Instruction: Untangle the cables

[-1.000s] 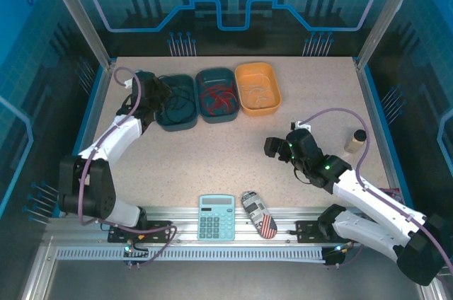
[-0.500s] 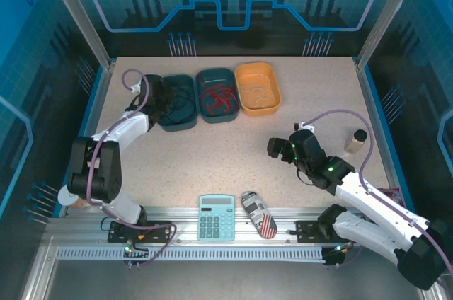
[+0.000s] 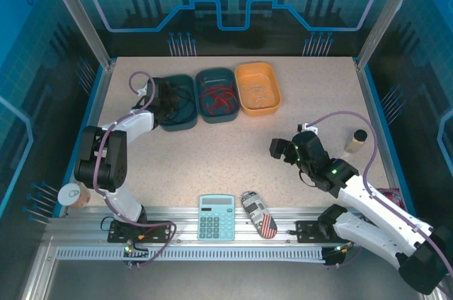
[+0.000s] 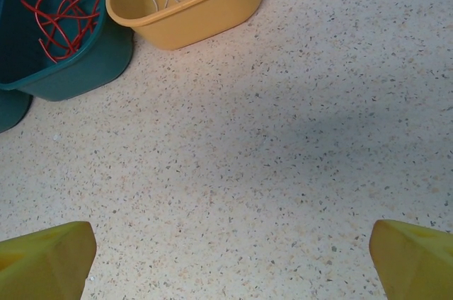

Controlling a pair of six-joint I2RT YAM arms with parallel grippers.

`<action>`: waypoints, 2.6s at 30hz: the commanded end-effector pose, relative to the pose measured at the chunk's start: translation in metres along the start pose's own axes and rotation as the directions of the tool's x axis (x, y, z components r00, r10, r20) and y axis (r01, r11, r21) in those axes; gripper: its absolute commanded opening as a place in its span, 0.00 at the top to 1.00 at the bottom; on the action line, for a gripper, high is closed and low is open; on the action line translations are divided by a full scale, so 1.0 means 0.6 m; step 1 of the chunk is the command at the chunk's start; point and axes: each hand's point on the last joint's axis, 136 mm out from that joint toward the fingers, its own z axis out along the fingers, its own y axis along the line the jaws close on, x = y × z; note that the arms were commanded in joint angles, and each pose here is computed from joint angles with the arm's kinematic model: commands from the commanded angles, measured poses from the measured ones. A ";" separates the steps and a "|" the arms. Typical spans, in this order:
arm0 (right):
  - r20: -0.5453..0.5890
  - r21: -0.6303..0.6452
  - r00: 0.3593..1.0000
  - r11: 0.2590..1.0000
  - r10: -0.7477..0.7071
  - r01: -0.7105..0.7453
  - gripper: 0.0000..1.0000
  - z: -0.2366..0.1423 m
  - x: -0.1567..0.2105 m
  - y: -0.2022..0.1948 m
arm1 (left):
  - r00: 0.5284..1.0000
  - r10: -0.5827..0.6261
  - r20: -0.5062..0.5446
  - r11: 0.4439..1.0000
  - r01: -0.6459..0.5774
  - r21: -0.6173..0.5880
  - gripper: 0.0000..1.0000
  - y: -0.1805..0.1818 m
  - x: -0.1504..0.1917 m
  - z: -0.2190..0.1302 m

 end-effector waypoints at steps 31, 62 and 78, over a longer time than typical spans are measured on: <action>0.013 0.046 1.000 0.999 0.022 -0.023 0.00 -0.004 -0.008 -0.020 | 0.946 0.318 -0.067 0.948 -0.316 0.036 0.04 -0.089 -0.030 -0.082; 0.147 0.186 0.989 0.982 -0.024 -0.004 0.00 -0.023 -0.039 -0.088 | 0.874 0.444 0.197 0.889 -0.457 0.029 0.01 0.088 0.002 -0.340; 0.294 0.357 0.869 0.889 -0.398 0.286 0.00 -0.014 -0.144 -0.113 | 0.673 0.593 0.442 0.786 -0.603 -0.136 0.01 0.166 -0.017 -0.298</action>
